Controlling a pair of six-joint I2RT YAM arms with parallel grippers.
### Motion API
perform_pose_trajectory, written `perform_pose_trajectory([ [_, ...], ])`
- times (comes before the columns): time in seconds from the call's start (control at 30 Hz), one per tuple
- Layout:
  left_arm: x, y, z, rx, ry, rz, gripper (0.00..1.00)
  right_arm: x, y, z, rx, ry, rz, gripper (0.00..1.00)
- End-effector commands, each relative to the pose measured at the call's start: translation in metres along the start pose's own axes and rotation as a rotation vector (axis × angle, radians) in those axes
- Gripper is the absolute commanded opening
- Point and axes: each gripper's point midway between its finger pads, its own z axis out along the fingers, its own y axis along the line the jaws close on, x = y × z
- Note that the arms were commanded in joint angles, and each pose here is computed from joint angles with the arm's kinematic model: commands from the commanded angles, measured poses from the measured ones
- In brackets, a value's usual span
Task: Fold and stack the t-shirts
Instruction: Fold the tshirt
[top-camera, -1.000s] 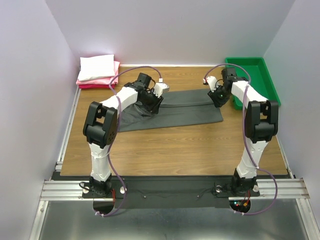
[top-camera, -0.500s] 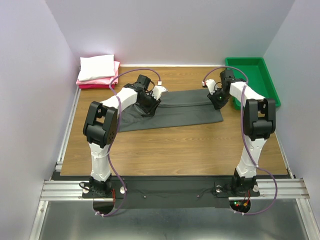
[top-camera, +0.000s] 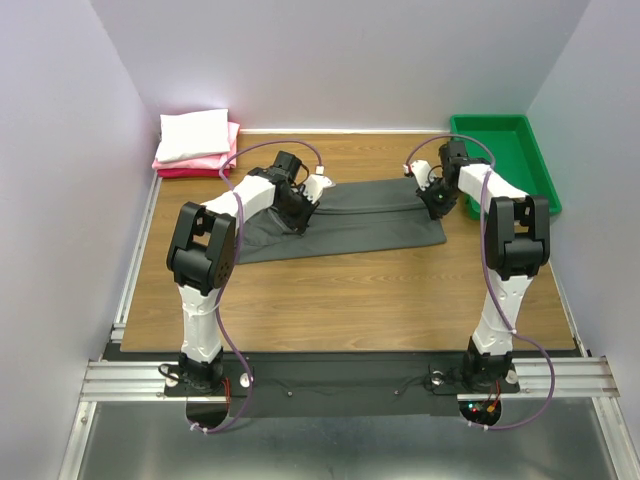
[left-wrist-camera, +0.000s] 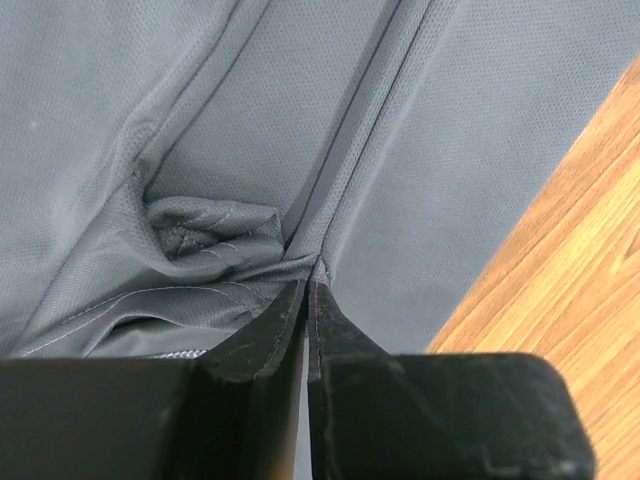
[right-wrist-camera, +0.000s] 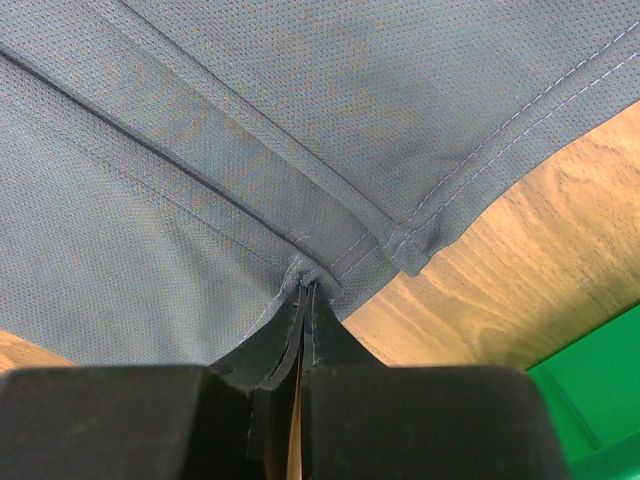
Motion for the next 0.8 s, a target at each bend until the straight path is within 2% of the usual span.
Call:
perform_pose_trajectory([
  [0.0, -0.014, -0.007, -0.024, 0.006, -0.035, 0.029, 0.25, -0.018, -0.009, -0.023, 0.041, -0.061, -0.005, 0.01],
  [0.13, -0.012, -0.009, -0.028, 0.005, -0.030, 0.038, 0.30, -0.021, -0.009, -0.026, 0.041, -0.075, -0.003, 0.01],
  [0.33, -0.006, -0.010, -0.026, 0.011, -0.017, 0.040, 0.29, -0.023, -0.010, -0.027, 0.045, -0.077, -0.001, 0.01],
  [0.5, -0.009, -0.010, -0.030, 0.002, -0.028, 0.045, 0.16, -0.023, -0.010, -0.027, 0.046, -0.077, -0.001, 0.01],
  [0.6, -0.015, -0.007, -0.035, -0.019, -0.045, 0.051, 0.01, -0.024, -0.011, -0.029, 0.049, -0.081, 0.000, 0.01],
  [0.77, -0.025, -0.003, -0.044, -0.041, -0.063, 0.064, 0.00, -0.024, -0.012, -0.033, 0.061, -0.080, -0.002, 0.01],
])
